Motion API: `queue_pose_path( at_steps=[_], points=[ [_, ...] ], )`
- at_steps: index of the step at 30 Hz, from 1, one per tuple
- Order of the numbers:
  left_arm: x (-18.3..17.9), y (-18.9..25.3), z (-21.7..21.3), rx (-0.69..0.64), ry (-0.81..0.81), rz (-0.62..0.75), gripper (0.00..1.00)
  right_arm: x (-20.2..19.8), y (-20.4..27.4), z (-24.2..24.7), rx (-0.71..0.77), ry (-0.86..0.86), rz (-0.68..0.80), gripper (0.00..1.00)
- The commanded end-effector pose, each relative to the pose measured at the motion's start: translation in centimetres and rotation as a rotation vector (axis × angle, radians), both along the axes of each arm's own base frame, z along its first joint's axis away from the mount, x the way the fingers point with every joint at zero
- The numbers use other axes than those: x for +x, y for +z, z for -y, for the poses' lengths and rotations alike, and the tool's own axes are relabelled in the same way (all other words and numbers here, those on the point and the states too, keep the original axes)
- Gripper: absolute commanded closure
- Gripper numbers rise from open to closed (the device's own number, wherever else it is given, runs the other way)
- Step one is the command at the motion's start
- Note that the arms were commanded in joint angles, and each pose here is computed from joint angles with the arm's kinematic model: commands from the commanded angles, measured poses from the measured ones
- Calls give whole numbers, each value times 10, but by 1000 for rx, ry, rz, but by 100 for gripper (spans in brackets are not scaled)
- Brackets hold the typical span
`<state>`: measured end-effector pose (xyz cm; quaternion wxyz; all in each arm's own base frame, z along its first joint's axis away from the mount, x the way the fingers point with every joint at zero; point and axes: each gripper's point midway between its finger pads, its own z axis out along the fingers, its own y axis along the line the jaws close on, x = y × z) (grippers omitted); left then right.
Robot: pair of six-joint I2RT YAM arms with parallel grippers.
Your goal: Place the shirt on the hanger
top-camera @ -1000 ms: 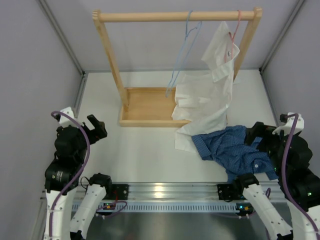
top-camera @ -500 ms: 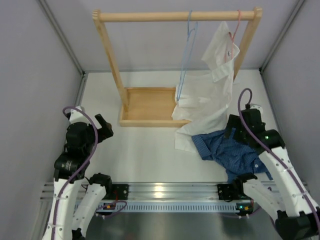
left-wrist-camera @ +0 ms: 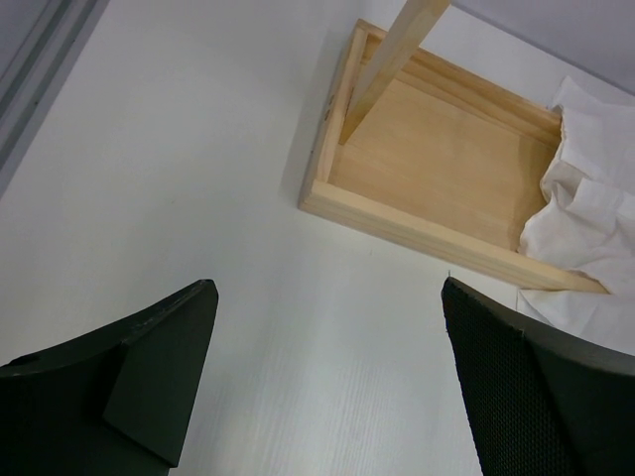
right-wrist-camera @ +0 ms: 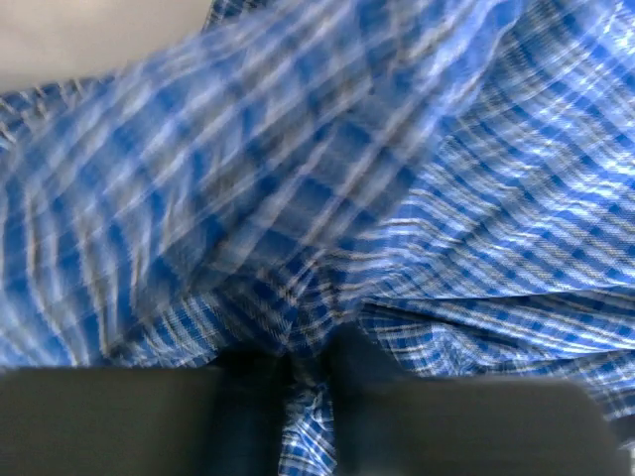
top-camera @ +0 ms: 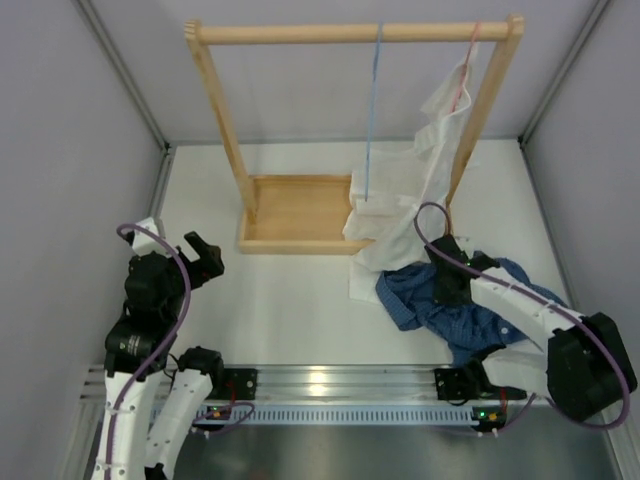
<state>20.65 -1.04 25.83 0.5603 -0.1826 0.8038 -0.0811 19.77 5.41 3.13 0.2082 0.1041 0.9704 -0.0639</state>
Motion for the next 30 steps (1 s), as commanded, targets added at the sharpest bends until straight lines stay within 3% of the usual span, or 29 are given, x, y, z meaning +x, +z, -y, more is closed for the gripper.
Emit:
queue_pose_path(
  at_steps=[1, 4, 7, 10, 11, 14, 19, 20, 21, 25, 28, 30],
  points=[
    [3, 15, 2, -20, -5, 71, 2, 15, 29, -25, 89, -5, 184, 100],
    [2, 16, 2, -21, -5, 80, 2, 4, 73, -25, 153, 8, 316, 100],
    [2, 17, 1, -19, 0, 82, 2, -9, 138, -42, 330, 108, 475, 100],
    [1, 18, -2, -15, 13, 87, 2, -41, 200, -81, 590, 368, 542, 100],
    [1, 18, -2, -14, 14, 88, 2, -68, 232, -109, 751, 573, 537, 100],
    [-2, 22, -6, -13, 36, 109, 2, -111, 287, -132, 946, 815, 523, 100],
    [-7, 28, -12, -15, 65, 143, 2, -162, 366, -141, 1140, 1122, 624, 100],
    [-8, 29, -13, -16, 70, 151, 2, -186, 377, -145, 1280, 1205, 543, 100],
    [-8, 31, -13, -16, 70, 157, 2, -193, 410, -147, 1347, 1315, 682, 100],
    [-11, 34, -16, -18, 89, 176, 2, -192, 442, -157, 1477, 1355, 639, 100],
    [-15, 38, -19, -20, 103, 200, 2, -166, 450, -174, 1491, 1286, 607, 100],
    [-20, 41, -20, -25, 108, 221, 2, -131, 427, -193, 1467, 1166, 558, 100]
  ],
)
